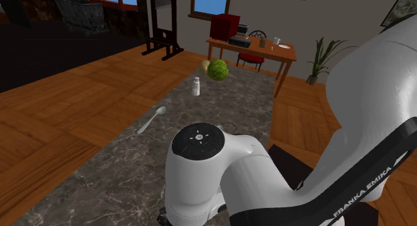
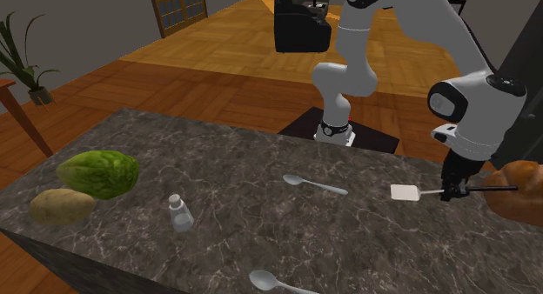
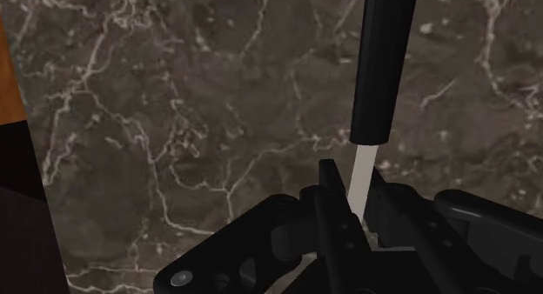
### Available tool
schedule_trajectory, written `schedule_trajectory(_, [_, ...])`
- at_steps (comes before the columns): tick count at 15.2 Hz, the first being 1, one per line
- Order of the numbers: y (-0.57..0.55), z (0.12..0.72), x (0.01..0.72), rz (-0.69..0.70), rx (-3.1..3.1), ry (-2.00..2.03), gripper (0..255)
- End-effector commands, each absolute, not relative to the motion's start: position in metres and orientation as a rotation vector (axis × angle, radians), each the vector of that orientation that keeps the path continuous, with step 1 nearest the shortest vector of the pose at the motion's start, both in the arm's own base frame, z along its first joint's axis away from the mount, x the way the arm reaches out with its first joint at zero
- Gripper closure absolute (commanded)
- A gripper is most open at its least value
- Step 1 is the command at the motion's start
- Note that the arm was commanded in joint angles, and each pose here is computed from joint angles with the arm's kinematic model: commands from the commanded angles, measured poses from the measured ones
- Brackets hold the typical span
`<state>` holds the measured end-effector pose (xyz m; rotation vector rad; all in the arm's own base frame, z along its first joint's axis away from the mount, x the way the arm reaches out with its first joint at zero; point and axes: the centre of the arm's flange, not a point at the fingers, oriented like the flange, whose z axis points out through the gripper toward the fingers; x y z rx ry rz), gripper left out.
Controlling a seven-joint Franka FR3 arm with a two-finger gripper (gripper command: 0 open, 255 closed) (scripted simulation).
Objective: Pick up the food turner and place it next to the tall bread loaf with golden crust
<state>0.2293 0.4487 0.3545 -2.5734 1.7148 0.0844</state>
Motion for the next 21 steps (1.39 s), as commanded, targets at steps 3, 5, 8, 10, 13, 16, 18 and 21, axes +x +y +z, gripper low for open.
schedule_trajectory(3, [0.447,0.35,0.229,0.086,-2.582,1.722,255])
schedule_trajectory(5, [0.446,0.351,0.229,0.086,-2.582,1.722,0])
schedule_trajectory(8, [0.446,0.35,0.228,0.086,-2.582,1.722,0])
schedule_trajectory(10, [0.447,0.35,0.229,0.086,-2.582,1.722,0])
schedule_trajectory(13, [0.444,0.39,0.23,0.086,-2.582,1.722,0])
schedule_trajectory(16, [0.444,0.4,0.23,0.086,-2.582,1.722,0])
schedule_trajectory(18, [0.444,0.4,0.23,0.086,-2.582,1.722,0])
schedule_trajectory(21, [0.444,0.4,0.23,0.086,-2.582,1.722,0])
